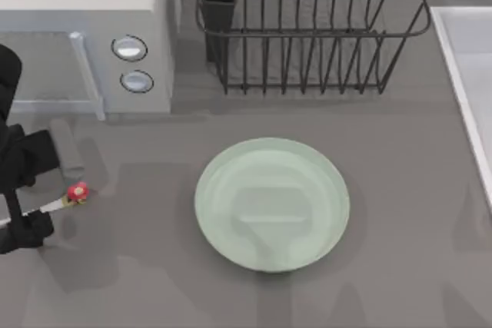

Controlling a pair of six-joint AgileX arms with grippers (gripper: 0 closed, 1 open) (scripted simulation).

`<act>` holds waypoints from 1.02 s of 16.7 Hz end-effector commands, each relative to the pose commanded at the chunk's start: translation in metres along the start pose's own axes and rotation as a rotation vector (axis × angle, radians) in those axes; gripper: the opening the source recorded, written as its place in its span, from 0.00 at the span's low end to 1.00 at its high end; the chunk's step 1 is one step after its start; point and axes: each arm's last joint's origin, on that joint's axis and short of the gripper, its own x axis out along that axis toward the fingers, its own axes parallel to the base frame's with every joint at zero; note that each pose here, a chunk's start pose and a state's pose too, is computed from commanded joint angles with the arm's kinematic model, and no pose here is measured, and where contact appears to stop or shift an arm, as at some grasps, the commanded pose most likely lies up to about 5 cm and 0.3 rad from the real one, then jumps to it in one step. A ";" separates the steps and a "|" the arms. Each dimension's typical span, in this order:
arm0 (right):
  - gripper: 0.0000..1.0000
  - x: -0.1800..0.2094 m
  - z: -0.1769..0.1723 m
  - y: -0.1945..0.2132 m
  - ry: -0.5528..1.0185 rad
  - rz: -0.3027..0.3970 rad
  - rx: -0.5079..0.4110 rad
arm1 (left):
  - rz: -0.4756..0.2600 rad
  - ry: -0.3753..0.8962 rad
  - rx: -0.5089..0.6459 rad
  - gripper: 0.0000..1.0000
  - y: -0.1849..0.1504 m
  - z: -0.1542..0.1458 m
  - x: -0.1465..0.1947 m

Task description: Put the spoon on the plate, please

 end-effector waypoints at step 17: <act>1.00 0.000 0.000 0.000 0.000 0.000 0.000 | 0.000 0.000 0.000 0.00 0.000 0.000 0.000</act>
